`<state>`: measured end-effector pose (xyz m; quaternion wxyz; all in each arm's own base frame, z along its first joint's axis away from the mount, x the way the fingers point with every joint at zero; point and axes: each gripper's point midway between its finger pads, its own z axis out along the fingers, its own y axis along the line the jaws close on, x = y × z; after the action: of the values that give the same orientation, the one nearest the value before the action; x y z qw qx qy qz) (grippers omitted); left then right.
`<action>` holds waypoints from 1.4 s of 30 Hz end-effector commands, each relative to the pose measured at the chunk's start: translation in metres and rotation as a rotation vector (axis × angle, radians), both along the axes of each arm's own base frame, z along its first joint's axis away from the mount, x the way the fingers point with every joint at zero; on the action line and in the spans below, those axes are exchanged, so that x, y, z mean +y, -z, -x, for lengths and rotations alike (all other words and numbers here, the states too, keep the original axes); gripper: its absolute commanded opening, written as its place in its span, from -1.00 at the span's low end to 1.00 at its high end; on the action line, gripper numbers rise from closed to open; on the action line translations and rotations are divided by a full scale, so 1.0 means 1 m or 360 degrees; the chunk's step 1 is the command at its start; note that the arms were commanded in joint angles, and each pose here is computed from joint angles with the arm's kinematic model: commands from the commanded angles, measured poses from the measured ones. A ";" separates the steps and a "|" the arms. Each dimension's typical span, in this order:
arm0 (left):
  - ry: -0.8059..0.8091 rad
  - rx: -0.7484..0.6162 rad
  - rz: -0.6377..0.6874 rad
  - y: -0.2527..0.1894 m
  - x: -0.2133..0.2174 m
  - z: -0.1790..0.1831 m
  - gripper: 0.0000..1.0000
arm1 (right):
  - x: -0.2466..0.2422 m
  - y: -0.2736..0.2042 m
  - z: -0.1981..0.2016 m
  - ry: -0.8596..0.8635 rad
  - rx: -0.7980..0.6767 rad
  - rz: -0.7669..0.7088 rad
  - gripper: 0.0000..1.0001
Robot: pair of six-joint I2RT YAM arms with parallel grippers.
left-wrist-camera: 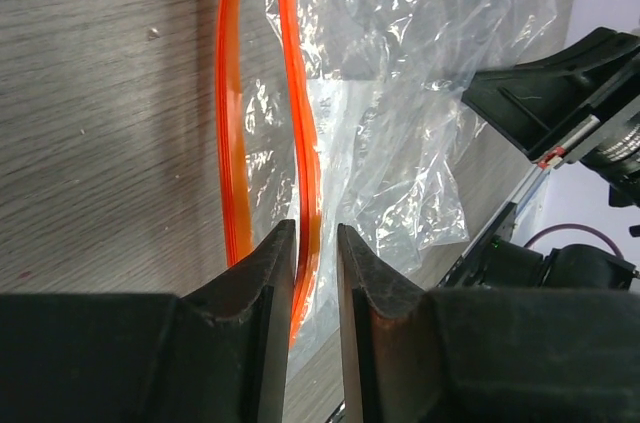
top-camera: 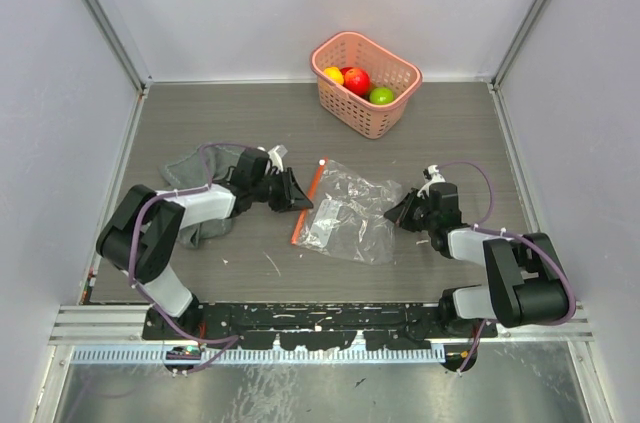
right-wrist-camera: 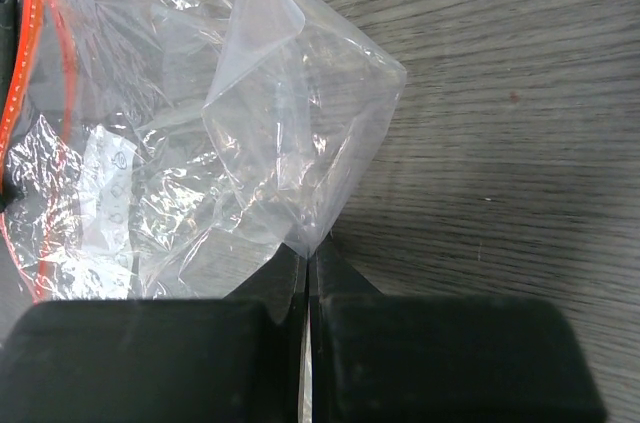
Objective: Place the food in the zip-top bag and seal the zipper
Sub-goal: Pick up the zipper food storage bag at the center of the board.
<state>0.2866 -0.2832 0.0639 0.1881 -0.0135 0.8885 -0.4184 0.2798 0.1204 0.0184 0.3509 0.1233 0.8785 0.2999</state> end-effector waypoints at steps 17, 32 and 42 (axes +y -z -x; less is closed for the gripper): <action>0.0093 -0.0158 0.0081 -0.031 -0.018 -0.001 -1.00 | 0.004 -0.014 -0.008 -0.0028 -0.0081 -0.0040 -0.94; 0.0067 -0.0574 -0.0414 -0.123 0.044 0.004 -1.00 | 0.008 -0.116 -0.020 -0.0020 -0.0371 -0.0064 0.04; 0.0022 -0.0846 -0.0788 -0.193 0.084 0.004 -1.00 | 0.050 -0.191 -0.023 -0.0151 -0.0529 -0.0141 0.43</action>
<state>0.2880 -0.2241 0.2494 0.4014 0.1147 0.8694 -0.2644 0.2992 0.1506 0.1740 0.4559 0.0605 0.8146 0.3534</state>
